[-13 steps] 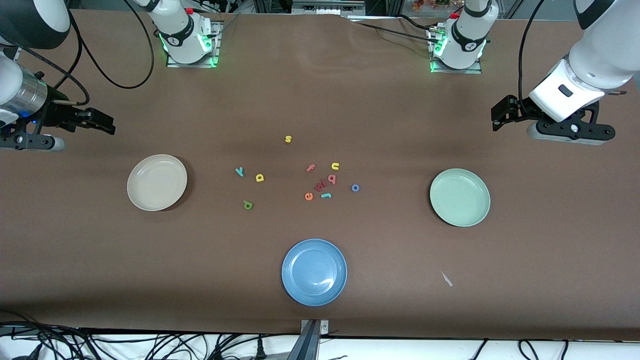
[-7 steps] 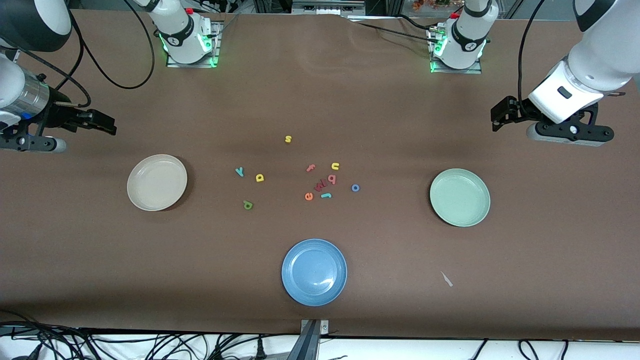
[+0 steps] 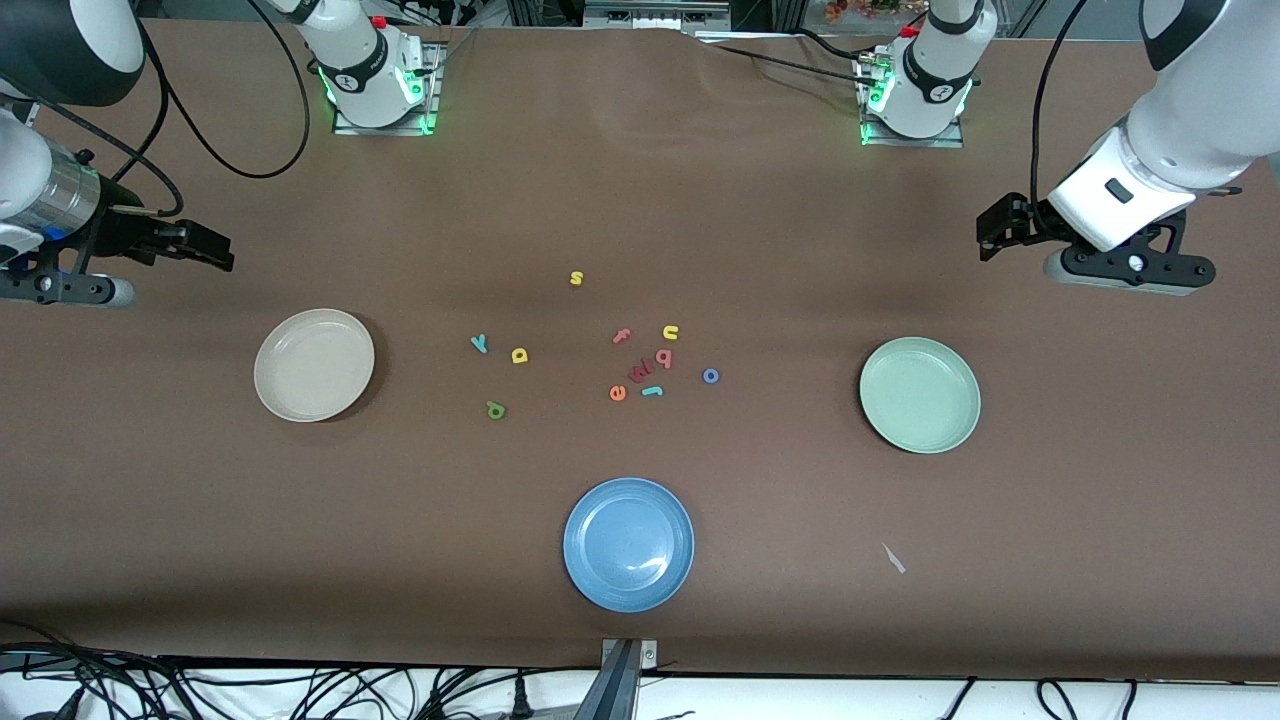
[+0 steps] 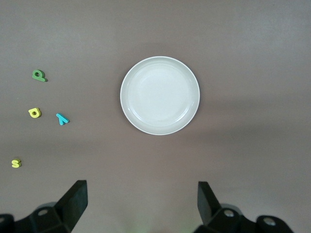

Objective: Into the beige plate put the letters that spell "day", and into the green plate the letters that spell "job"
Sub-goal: 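Grasp the teal y with the right gripper while the left gripper grasps the blue o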

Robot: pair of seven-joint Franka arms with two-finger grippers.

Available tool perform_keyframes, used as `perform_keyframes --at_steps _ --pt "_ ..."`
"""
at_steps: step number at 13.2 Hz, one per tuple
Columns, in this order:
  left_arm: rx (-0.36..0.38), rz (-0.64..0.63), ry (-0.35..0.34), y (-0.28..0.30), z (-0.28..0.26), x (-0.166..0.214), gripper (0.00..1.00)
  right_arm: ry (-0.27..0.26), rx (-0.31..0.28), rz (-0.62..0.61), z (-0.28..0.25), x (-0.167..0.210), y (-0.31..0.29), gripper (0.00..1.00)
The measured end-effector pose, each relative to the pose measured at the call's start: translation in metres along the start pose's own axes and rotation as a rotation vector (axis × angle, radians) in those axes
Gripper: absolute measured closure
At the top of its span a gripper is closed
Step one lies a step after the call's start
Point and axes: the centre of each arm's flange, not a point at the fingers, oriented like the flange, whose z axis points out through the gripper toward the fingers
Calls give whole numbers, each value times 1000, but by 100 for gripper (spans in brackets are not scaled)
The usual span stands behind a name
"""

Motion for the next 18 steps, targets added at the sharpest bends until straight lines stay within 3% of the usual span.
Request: perform_keyframes --at_steps 4,6,9,12,14,18 --pt "-4 56 -73 37 42 19 0 0 0 -1 0 0 0 0" --pt "-70 73 -118 59 82 44 0 -1 1 -5 0 0 -3 0" --pt "-121 88 -92 92 140 86 0 -5 0 1 1 -3 -25 0" --pt "-137 47 -20 142 193 109 0 -13 2 -26 5 -7 -62 0" --pt "-141 -21 -16 181 224 110 0 -20 18 -34 19 -6 -82 0" --pt "-153 -173 -1 233 275 108 0 38 33 -66 80 -3 -132 0"
